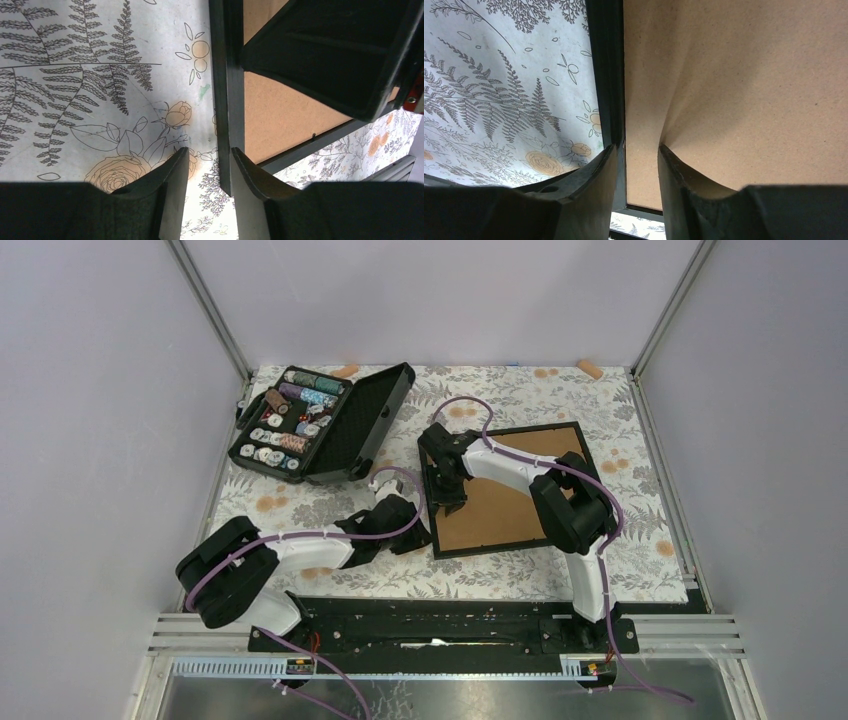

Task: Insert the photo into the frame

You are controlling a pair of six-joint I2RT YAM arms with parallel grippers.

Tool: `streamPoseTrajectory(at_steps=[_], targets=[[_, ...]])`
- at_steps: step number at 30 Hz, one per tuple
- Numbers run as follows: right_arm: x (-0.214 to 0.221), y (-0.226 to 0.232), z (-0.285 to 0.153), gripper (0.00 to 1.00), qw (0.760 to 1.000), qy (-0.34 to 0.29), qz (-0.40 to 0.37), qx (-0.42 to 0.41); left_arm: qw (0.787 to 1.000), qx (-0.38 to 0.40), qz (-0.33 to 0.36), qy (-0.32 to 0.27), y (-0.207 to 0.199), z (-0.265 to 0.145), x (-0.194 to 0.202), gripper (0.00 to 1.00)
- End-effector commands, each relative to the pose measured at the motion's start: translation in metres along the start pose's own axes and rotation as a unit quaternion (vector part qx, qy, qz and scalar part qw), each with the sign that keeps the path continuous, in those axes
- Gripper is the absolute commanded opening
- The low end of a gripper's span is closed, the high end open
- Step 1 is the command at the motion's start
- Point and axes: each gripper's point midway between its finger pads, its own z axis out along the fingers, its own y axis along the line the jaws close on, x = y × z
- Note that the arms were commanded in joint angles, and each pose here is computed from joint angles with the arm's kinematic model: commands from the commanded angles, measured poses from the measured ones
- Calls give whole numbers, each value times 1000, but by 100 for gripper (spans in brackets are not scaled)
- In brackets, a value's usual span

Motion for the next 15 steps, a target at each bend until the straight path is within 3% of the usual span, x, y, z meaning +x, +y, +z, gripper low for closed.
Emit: streamPoseTrajectory(at_steps=[1, 8, 15], targets=[[-7, 8, -20, 43, 1000, -21, 0, -3, 999, -26, 18, 10, 17, 4, 9, 42], [8, -4, 3, 28, 1000, 15, -4, 23, 999, -38, 17, 18, 28, 7, 16, 40], [11, -9, 15, 26, 999, 27, -6, 33, 999, -42, 18, 17, 29, 6, 15, 39]])
